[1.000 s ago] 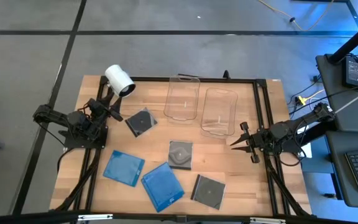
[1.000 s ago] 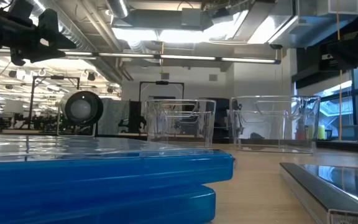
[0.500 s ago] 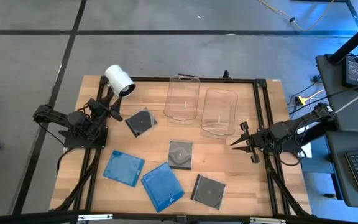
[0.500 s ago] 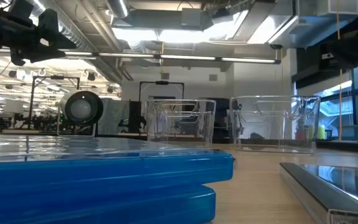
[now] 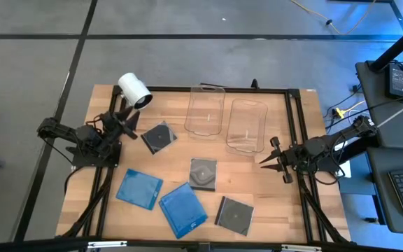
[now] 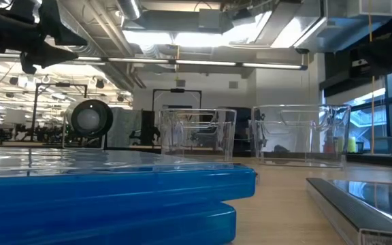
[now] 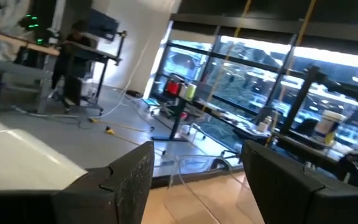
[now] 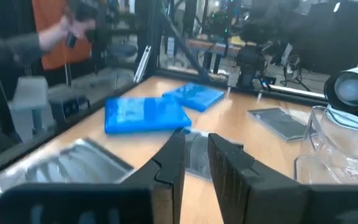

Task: Pick & place jewel cases by type
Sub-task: Put the top blue cd case into the right transparent bin

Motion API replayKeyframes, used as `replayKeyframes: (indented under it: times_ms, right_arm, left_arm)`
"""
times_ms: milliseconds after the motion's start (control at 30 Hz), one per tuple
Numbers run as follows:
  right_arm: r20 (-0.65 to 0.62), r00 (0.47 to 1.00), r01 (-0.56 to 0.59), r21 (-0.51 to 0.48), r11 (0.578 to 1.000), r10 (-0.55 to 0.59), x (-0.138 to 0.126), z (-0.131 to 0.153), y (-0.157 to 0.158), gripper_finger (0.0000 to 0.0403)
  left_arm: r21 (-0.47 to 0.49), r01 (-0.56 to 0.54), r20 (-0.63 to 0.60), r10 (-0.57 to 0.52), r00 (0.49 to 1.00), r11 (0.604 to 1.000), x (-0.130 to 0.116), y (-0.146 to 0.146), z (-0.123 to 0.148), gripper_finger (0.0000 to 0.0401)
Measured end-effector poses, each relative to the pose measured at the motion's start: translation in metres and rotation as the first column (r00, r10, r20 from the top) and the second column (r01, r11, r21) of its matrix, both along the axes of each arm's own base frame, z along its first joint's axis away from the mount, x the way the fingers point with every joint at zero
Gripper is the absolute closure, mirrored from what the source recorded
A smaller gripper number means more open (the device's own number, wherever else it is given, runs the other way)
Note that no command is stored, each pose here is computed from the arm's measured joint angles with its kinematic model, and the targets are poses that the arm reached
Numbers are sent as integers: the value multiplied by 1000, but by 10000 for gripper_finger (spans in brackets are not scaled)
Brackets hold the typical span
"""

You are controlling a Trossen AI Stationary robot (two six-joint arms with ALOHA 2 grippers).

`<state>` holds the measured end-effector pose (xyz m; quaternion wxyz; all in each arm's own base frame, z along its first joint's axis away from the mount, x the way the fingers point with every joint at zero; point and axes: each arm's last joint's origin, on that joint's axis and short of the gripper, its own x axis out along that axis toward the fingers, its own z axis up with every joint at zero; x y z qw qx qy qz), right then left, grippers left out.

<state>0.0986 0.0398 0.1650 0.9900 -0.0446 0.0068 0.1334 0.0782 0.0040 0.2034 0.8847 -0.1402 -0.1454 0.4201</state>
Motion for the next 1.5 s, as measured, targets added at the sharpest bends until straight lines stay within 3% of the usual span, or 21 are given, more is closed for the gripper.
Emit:
replayKeyframes:
  times_ms: [167,333,600,800,1033,1133,1233,1333,1500]
  right_arm:
    - [86,996,-5,38,999,2,0,9,0,328]
    - [90,996,-6,40,999,2,0,9,0,328]
    - [99,995,1,32,999,-4,0,10,0,328]
    - [105,986,130,0,992,-129,1,10,-4,327]
    - [83,982,165,54,985,-170,1,9,-5,328]
    - [126,967,226,-16,974,-222,1,12,-7,328]
    - [152,952,265,23,964,-265,0,16,-8,328]
    - [205,942,249,95,964,-264,0,23,-8,327]
    - [227,949,198,100,975,-216,8,41,-3,328]
  left_arm:
    - [37,-5,-112,9,994,999,3,-1,-8,162]
    - [31,-36,-127,40,991,999,3,1,-11,162]
    - [49,98,-160,-89,983,994,11,4,-17,162]
    - [-7,116,-192,-115,975,993,20,9,-25,162]
    - [-60,209,-318,-218,923,976,34,17,-37,162]
    - [-66,281,-386,-284,878,958,41,18,-34,162]
    - [-40,385,-461,-359,812,922,53,15,-20,162]
    - [-13,492,-545,-418,726,871,69,9,1,162]
    - [12,570,-754,-366,545,822,103,-8,24,162]
